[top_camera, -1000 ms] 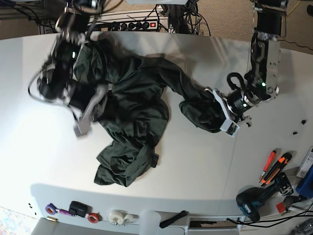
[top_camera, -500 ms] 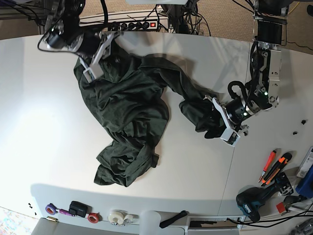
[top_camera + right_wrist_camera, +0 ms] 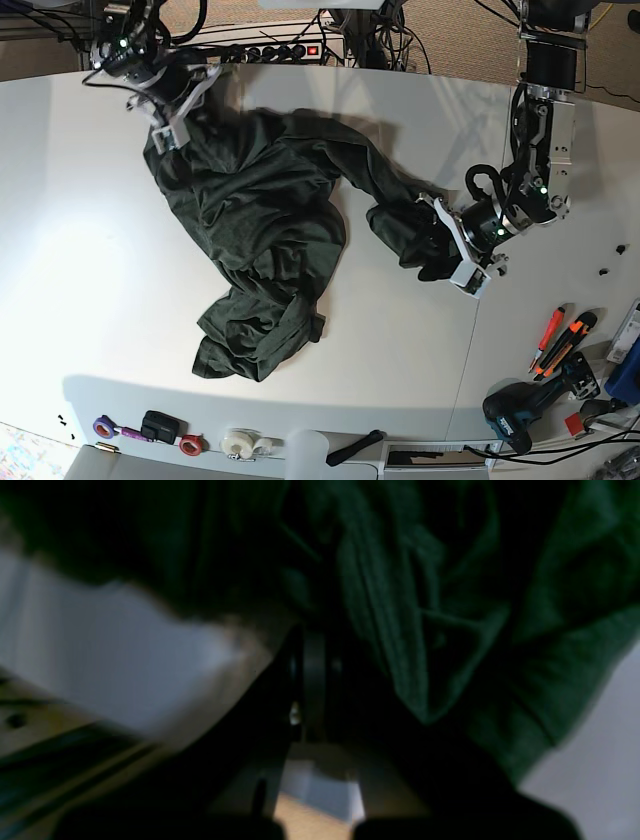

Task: Layout the t-shirt on the table in an organized manner, then fold the t-shirt properly
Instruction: 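Drag the shirt's collar edge away from the sleeve with the right gripper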

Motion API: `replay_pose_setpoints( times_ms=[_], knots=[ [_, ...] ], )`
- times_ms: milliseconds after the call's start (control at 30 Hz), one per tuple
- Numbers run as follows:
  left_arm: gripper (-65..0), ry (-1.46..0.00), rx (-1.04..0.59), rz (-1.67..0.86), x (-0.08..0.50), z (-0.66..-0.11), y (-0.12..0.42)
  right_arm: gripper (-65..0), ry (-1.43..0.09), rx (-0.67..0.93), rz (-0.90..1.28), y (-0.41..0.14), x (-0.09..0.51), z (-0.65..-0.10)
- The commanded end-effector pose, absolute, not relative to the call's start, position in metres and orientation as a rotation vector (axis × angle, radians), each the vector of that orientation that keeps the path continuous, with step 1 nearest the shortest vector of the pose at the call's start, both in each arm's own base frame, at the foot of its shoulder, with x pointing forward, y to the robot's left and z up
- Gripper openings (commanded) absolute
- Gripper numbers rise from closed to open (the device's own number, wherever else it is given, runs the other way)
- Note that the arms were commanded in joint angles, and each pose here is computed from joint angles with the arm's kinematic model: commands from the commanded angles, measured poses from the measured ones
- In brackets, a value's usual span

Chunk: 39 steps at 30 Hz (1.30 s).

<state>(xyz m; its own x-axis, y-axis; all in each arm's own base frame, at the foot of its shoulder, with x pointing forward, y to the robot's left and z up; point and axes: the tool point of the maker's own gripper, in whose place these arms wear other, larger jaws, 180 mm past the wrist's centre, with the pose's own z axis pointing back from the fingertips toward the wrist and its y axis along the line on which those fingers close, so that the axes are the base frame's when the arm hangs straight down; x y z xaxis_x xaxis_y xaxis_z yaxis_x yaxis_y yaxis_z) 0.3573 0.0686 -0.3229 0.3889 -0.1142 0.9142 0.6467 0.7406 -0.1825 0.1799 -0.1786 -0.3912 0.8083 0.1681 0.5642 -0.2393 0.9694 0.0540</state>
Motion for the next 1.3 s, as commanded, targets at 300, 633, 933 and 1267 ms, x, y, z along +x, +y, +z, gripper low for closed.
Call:
replay_pose_setpoints(
  times_ms=[300, 633, 933, 1267],
  knots=[
    [-40.5, -1.099, -0.635, -0.536, 0.355, -0.31, 0.062, -65.0, -0.56, -0.189, 0.125, -0.301, 0.245, -0.421],
    [-40.5, -1.1, -0.64, -0.539, 0.353, -0.31, 0.061, -65.0, -0.585, -0.196, 0.033, -0.372, 0.295, -0.401],
    [-40.5, -1.104, -0.642, -0.539, 0.353, -0.309, 0.061, -65.0, -0.848, -0.136, 0.146, -0.329, 0.311, -0.309],
    [-40.5, -1.123, -0.649, -0.533, 0.355, -0.306, 0.06, -57.9, -0.896, -0.134, 0.231, -0.275, 0.295, -0.286]
  ],
)
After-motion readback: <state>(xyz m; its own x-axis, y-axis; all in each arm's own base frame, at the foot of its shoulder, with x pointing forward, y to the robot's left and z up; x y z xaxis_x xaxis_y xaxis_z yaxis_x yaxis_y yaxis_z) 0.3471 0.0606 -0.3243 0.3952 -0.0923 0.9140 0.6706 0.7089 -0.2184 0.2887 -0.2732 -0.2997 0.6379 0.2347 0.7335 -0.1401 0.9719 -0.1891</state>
